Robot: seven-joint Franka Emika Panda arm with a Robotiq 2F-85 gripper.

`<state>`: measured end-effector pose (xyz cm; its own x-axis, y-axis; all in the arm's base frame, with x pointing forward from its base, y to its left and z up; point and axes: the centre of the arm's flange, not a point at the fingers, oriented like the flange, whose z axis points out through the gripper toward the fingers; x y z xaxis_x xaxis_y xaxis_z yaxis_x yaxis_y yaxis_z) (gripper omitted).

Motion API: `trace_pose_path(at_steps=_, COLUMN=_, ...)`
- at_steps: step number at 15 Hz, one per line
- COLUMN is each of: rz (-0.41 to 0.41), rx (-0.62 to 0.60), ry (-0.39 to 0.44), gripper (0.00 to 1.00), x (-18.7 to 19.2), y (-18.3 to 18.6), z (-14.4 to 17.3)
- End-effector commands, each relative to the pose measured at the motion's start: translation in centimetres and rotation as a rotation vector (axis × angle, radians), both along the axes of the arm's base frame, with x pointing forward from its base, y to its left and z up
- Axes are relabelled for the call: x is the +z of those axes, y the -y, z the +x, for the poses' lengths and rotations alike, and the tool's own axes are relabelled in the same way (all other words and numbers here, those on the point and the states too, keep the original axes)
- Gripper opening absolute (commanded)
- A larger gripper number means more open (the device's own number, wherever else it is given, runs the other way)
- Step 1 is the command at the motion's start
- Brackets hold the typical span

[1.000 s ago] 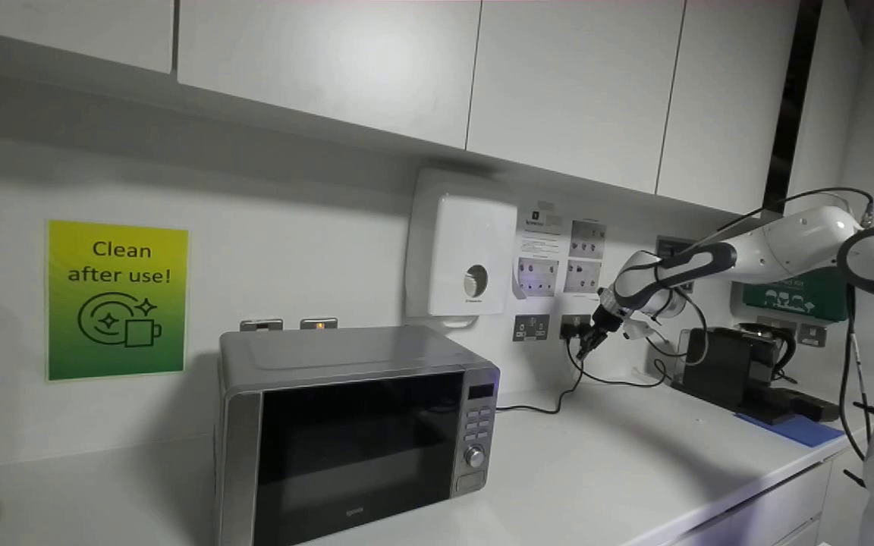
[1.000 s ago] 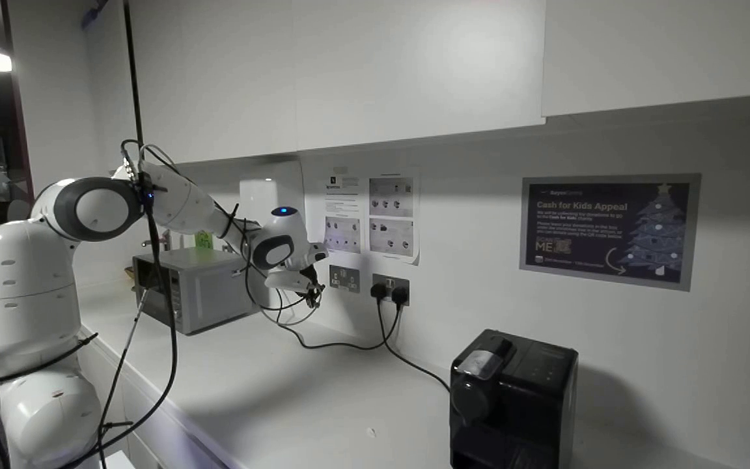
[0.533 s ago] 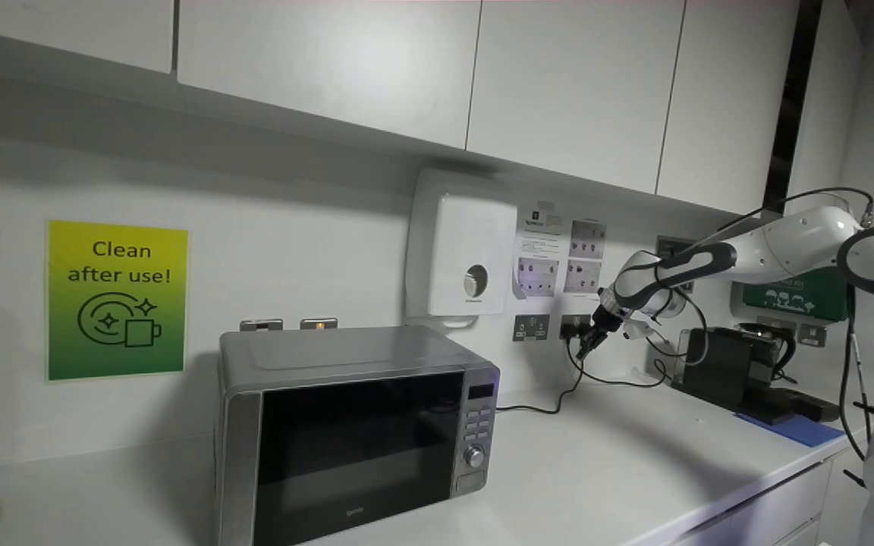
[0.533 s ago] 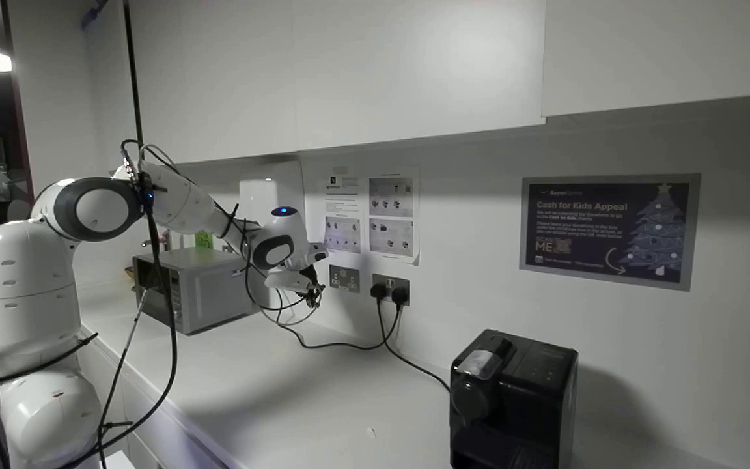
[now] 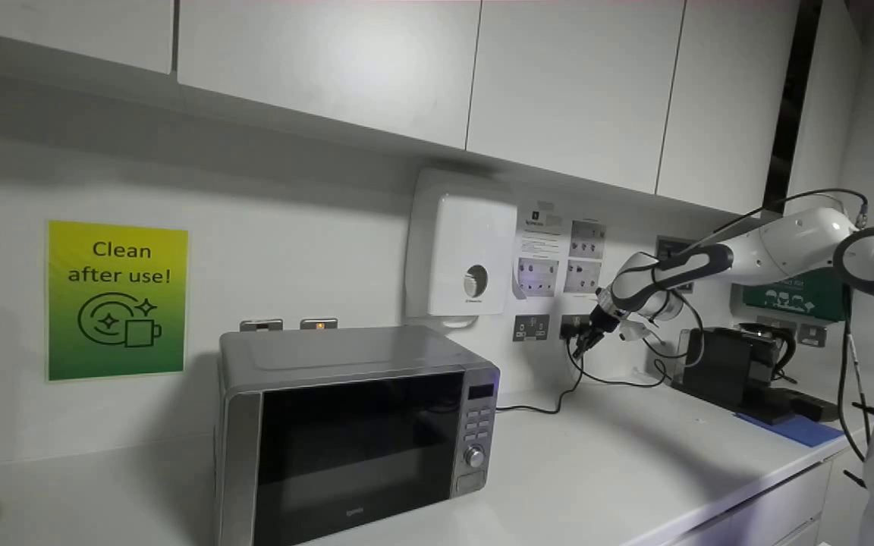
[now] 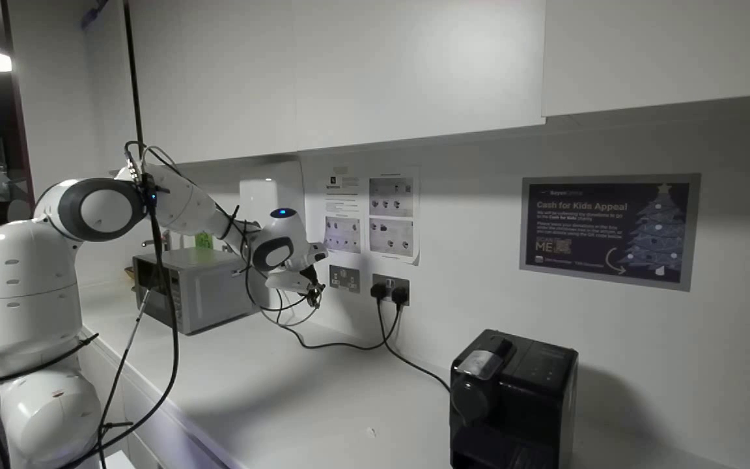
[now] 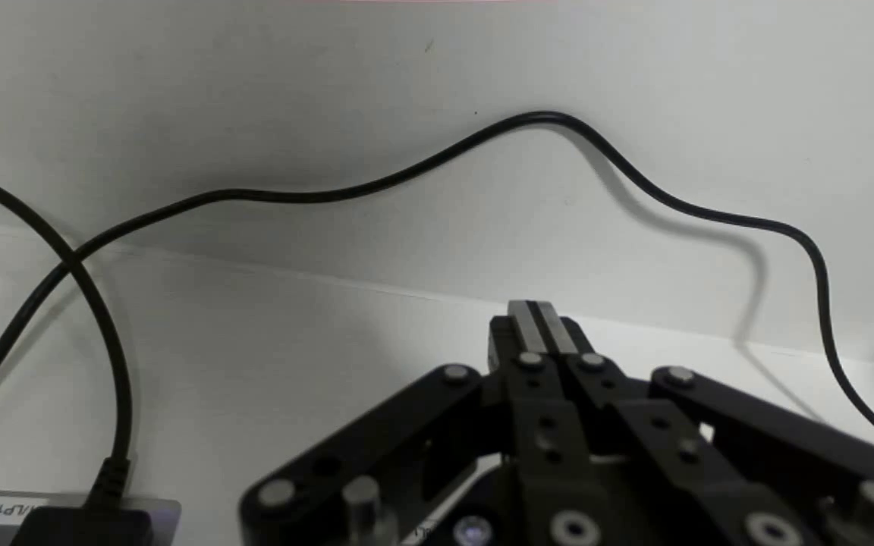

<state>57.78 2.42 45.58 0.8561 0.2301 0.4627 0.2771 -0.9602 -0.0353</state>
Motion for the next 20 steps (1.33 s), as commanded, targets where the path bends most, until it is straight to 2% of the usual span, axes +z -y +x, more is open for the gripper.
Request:
trace_pose_path(at_steps=1, rz=0.018, rx=-0.011, ry=0.059, gripper=0.00, x=0.0, y=-0.7, z=1.5)
trace_pose_path(at_steps=12, rz=0.037, rx=-0.028, ry=0.152, gripper=0.00, x=1.0, y=-3.1, z=5.5)
trace_pose_path(at_steps=20, rz=0.078, rx=-0.100, ry=0.206, gripper=0.00, x=2.4, y=-3.7, z=8.9)
